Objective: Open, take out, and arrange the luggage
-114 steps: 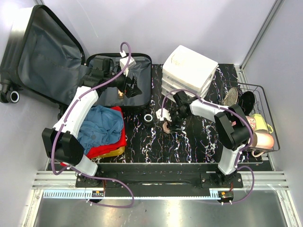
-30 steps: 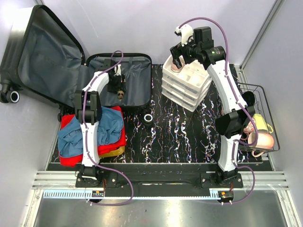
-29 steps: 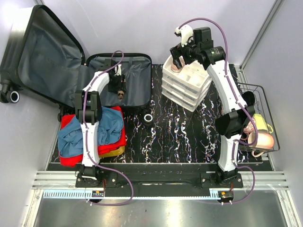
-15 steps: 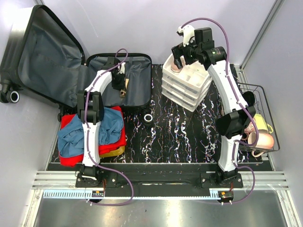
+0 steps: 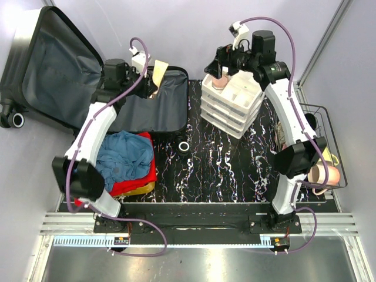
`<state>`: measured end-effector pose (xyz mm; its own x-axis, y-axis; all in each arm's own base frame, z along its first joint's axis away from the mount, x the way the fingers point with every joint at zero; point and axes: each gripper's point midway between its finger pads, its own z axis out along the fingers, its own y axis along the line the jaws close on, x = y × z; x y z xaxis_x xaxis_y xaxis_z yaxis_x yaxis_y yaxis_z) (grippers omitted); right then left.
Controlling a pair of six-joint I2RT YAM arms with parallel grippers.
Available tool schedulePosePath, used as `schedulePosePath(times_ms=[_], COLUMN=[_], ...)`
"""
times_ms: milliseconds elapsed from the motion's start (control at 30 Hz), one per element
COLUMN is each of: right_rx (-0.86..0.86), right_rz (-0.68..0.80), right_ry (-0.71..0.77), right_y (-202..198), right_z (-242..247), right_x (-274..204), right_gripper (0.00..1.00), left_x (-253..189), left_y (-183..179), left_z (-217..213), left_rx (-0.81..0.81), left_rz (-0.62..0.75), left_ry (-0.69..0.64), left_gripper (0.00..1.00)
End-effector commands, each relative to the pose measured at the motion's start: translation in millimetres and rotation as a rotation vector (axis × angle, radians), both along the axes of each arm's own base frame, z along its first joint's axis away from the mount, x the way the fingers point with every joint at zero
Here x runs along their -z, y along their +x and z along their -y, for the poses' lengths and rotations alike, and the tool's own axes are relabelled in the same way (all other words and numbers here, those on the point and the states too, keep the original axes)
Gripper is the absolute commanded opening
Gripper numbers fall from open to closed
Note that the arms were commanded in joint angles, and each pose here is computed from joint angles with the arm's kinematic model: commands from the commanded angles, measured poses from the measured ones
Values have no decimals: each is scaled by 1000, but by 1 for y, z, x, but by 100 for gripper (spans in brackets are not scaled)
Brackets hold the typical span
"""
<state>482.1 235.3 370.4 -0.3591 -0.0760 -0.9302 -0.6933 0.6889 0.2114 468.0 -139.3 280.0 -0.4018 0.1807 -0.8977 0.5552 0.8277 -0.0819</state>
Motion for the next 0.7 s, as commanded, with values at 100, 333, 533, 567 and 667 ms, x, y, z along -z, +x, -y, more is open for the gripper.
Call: schedulePosePath(times_ms=[100,333,533,567,667], right_rx=[-258,-344,-316,-308,-263], right_rz=[225,200,150,140,145], right_ry=[407,440,427,422,404], right_y=[-64,-90,-98,-97,-92], right_z=[-46,-71,-69,-69,-65], right_x=[-122,-119,-94,-87,-77], right_gripper=[97,96,95,95,94], left_x=[-82,-92,-105,-106,-109], left_y=[-56,-91,-94,-93,-91], left_z=[53,95,106,107,110], left_rx=[236,309,289,288,285], left_rz=[438,544,572,576,578], left_ry=[54,114,70,66,43], left_gripper=[15,12,10,10,10])
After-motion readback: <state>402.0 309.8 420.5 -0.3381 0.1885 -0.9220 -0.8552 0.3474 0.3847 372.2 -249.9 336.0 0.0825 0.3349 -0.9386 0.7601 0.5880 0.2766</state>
